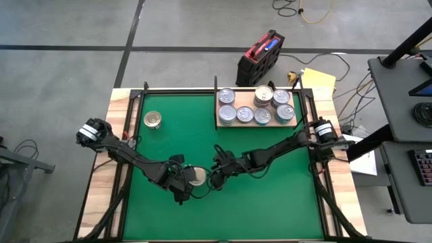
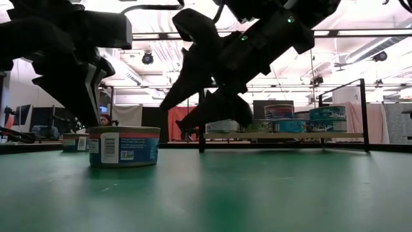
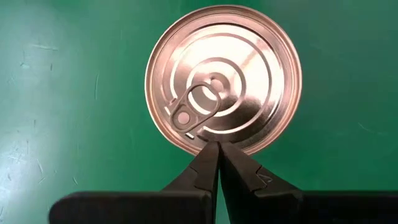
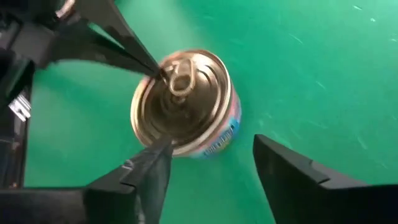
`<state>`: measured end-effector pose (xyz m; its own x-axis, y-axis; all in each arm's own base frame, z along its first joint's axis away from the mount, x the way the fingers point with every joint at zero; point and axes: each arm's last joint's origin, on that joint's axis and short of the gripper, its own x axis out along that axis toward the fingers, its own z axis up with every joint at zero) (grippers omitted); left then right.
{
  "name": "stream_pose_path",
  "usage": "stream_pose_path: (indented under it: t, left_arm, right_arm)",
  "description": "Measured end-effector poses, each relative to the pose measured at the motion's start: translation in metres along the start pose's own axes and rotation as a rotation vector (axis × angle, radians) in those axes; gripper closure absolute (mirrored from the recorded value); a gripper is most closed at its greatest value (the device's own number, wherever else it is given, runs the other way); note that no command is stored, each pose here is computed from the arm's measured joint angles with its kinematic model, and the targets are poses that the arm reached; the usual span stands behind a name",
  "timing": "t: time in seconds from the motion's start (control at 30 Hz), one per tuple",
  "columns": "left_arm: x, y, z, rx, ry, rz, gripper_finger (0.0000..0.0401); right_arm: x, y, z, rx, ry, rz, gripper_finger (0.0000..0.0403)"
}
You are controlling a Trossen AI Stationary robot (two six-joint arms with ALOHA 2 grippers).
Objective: Stack canned seafood by type on shelf
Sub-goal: Stack the blue/pink tuna can on top of the blue/pink tuna can on the shelf
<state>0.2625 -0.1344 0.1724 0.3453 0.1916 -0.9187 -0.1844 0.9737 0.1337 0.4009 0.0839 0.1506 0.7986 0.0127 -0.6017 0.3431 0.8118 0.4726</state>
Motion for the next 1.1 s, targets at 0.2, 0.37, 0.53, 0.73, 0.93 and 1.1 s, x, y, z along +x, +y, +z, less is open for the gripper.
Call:
stream_pose_path:
  t: [0.2,0.37,0.53,0.73,0.93,1.1]
  left_arm:
    - [-0.001,-0.004,-0.002,0.000,-0.013,-0.002,0.0401]
    - [-0.003,-0.011,-0.006,-0.006,-0.039,0.002,0.0401]
    - [-0.004,-0.016,-0.010,-0.015,-0.047,-0.007,0.0401]
    - [-0.005,-0.019,-0.010,-0.025,-0.068,-0.009,0.0401]
    - [-0.005,-0.019,-0.009,-0.038,-0.075,-0.011,0.0401]
    - [-0.004,-0.020,-0.009,-0.052,-0.090,-0.021,0.0401]
  right_arm:
    - [0.013,-0.004,-0.007,0.040,-0.011,0.002,0.0147]
    - [0.020,-0.006,-0.011,0.061,-0.020,0.011,0.0115]
    - [0.020,-0.005,-0.009,0.061,-0.033,0.022,0.0093]
    - [0.020,-0.005,-0.008,0.049,-0.036,0.023,0.0077]
    - [0.020,-0.003,-0.007,0.058,-0.052,0.038,0.0072]
    - [0.020,-0.003,-0.007,0.066,-0.051,0.039,0.0071]
